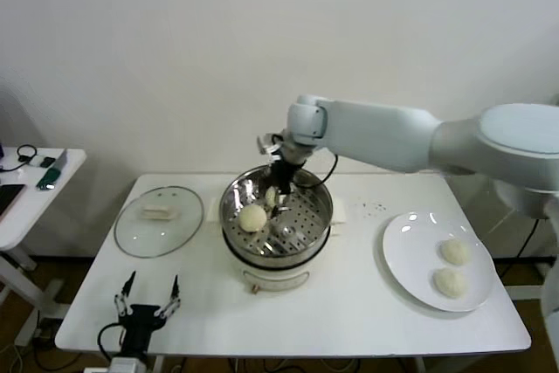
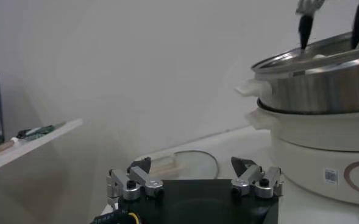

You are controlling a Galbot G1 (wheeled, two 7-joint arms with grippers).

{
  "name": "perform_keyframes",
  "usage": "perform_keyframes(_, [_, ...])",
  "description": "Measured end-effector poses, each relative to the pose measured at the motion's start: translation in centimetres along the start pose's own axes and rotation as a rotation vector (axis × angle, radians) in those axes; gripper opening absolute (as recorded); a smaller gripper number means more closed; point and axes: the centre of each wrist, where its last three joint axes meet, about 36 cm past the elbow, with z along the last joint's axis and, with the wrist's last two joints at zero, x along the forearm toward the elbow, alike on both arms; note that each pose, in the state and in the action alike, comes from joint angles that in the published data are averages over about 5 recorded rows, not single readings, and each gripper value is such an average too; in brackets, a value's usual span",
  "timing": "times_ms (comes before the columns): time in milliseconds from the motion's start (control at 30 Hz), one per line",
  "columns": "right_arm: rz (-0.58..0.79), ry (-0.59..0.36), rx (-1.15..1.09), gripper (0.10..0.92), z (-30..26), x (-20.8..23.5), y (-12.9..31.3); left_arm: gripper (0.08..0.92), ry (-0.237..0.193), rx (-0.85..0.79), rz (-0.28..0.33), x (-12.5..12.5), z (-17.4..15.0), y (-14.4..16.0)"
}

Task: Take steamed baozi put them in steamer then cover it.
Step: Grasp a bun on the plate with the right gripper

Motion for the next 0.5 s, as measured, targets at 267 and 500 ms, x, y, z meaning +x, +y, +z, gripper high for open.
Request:
perform_keyframes(267, [0.016,0.027,-0.023,0.823,8.0,4.6,4.9,0.823,-0.004,-0.002,-0.006,-0.1,-0.2,0.2])
perform_keyframes(500, [0.038,0.083,-0.082,0.823,16.1,5.9,10.0,0.823,-0.011,-0.003,-0.019,-0.2,-0.6,0.4])
